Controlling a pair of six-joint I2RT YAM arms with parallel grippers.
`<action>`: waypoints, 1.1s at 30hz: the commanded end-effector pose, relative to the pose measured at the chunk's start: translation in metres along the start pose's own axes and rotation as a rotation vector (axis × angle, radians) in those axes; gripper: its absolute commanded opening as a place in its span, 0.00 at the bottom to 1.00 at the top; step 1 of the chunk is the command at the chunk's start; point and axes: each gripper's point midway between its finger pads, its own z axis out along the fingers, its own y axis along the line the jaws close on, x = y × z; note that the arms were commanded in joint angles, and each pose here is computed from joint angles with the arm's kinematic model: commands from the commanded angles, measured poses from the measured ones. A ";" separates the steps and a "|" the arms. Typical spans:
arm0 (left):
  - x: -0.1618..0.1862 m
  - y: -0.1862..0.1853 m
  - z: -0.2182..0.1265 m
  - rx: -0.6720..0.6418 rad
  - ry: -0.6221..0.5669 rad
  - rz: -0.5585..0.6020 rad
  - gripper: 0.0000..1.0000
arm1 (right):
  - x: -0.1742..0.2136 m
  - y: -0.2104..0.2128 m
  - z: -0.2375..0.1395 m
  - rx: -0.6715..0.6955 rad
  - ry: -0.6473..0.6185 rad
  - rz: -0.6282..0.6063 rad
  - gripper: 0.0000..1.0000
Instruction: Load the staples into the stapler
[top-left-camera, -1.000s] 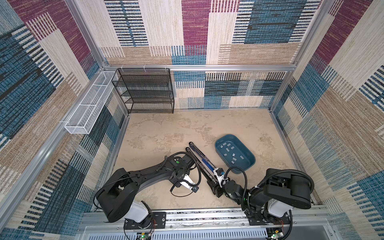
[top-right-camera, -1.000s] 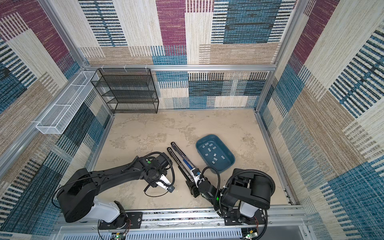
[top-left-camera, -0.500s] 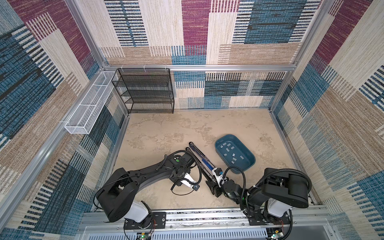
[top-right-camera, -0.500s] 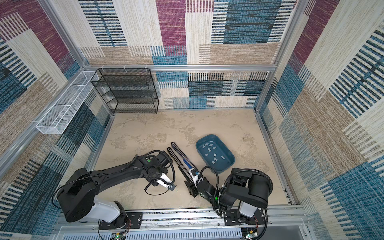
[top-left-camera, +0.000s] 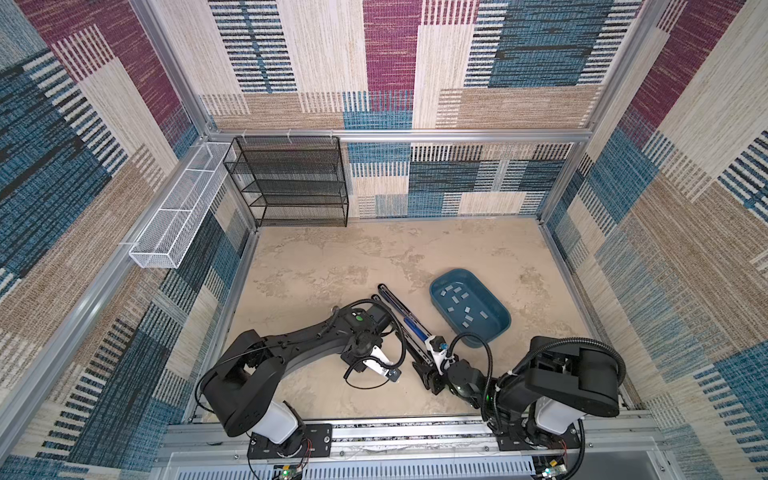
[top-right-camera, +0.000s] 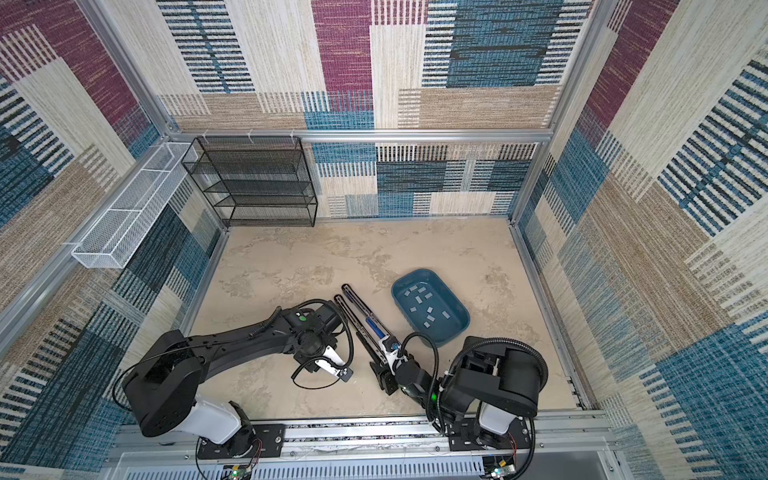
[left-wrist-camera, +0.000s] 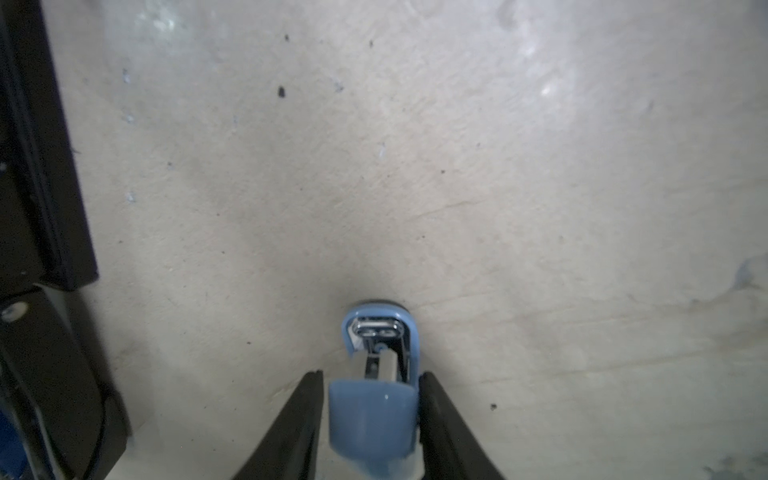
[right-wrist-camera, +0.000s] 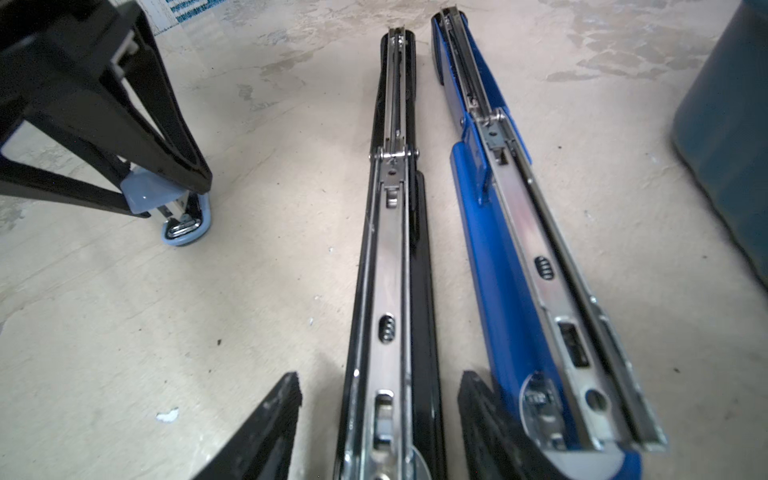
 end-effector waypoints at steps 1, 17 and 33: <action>-0.002 -0.005 -0.002 0.027 -0.015 -0.010 0.40 | -0.004 0.000 -0.001 0.005 -0.018 0.019 0.63; -0.029 0.034 -0.062 -0.158 -0.199 -0.089 0.00 | -0.069 0.019 -0.023 -0.078 -0.138 0.219 0.65; -0.048 0.054 -0.111 -0.275 -0.348 -0.132 0.00 | -0.115 0.070 -0.043 -0.370 -0.196 0.374 0.64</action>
